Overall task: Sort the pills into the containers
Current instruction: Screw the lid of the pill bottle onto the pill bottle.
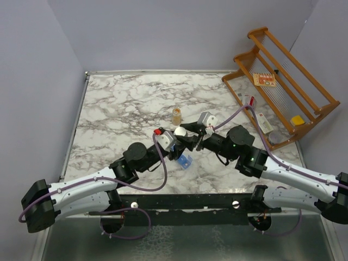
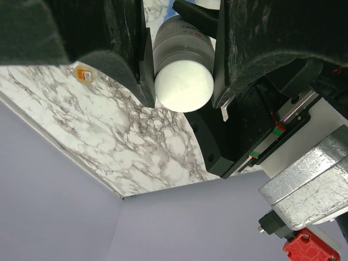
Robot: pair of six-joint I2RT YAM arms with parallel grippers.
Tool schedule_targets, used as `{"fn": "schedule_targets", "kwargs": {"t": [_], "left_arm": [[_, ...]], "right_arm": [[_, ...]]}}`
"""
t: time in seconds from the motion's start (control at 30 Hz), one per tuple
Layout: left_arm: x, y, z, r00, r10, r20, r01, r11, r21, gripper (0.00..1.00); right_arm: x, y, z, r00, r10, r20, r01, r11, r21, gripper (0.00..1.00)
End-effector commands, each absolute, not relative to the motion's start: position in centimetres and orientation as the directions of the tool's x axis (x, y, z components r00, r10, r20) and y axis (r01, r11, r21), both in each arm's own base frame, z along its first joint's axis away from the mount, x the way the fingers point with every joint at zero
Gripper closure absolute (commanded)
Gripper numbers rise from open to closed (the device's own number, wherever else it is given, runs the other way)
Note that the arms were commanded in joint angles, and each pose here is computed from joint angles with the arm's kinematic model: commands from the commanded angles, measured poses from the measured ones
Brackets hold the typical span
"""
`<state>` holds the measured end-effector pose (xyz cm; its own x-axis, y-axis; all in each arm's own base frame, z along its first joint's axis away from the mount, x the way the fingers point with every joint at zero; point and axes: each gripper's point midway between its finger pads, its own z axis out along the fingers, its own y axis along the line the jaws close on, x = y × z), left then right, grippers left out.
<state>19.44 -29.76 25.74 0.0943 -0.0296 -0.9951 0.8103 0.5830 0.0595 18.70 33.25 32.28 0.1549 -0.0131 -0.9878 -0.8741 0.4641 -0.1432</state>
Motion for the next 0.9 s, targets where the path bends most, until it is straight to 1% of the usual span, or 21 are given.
{"fn": "schedule_targets", "kwargs": {"t": [0.0, 0.33, 0.53, 0.57, 0.6, 0.63, 0.7, 0.77, 0.8, 0.87], "left_arm": [[20.2, -28.8, 35.2, 0.266, -0.269, -0.926, 0.764, 0.645, 0.032, 1.00], [21.6, -28.4, 35.1, 0.287, -0.263, -0.921, 0.711, 0.703, 0.020, 1.00], [22.0, -28.4, 35.1, 0.296, -0.264, -0.918, 0.693, 0.721, 0.016, 1.00], [22.1, -28.4, 35.1, 0.293, -0.263, -0.919, 0.693, 0.720, 0.015, 1.00], [22.0, -28.4, 35.0, 0.294, -0.262, -0.919, 0.695, 0.719, 0.017, 1.00], [22.0, -28.4, 35.0, 0.294, -0.262, -0.919, 0.696, 0.718, 0.017, 1.00], [21.9, -28.4, 34.9, 0.292, -0.262, -0.920, 0.699, 0.715, 0.018, 1.00], [21.8, -28.4, 34.7, 0.288, -0.264, -0.921, 0.702, 0.712, 0.015, 1.00], [21.8, -28.4, 34.5, 0.286, -0.260, -0.922, 0.702, 0.712, 0.017, 1.00], [21.8, -28.4, 34.0, 0.281, -0.252, -0.926, 0.702, 0.712, 0.019, 1.00]], "right_arm": [[19.6, 32.4, 25.2, 0.039, -0.206, -0.978, -0.852, 0.504, -0.140, 0.99], [20.6, 32.2, 24.2, 0.022, -0.227, -0.974, -0.820, 0.553, -0.148, 0.99], [20.9, 32.6, 23.4, 0.009, -0.249, -0.969, -0.814, 0.561, -0.152, 0.99], [20.9, 32.6, 23.4, 0.008, -0.247, -0.969, -0.813, 0.563, -0.151, 0.98], [20.9, 32.5, 23.5, 0.008, -0.244, -0.970, -0.810, 0.567, -0.150, 0.92], [21.0, 32.4, 23.7, 0.010, -0.238, -0.971, -0.805, 0.575, -0.149, 0.83], [21.1, 32.3, 24.2, 0.015, -0.224, -0.974, -0.799, 0.583, -0.147, 0.71], [21.1, 32.1, 24.9, 0.024, -0.202, -0.979, -0.794, 0.591, -0.141, 0.56], [21.0, 32.1, 25.3, 0.029, -0.191, -0.981, -0.794, 0.592, -0.139, 0.52], [20.9, 32.0, 26.3, 0.035, -0.166, -0.985, -0.793, 0.596, -0.129, 0.49]]}}
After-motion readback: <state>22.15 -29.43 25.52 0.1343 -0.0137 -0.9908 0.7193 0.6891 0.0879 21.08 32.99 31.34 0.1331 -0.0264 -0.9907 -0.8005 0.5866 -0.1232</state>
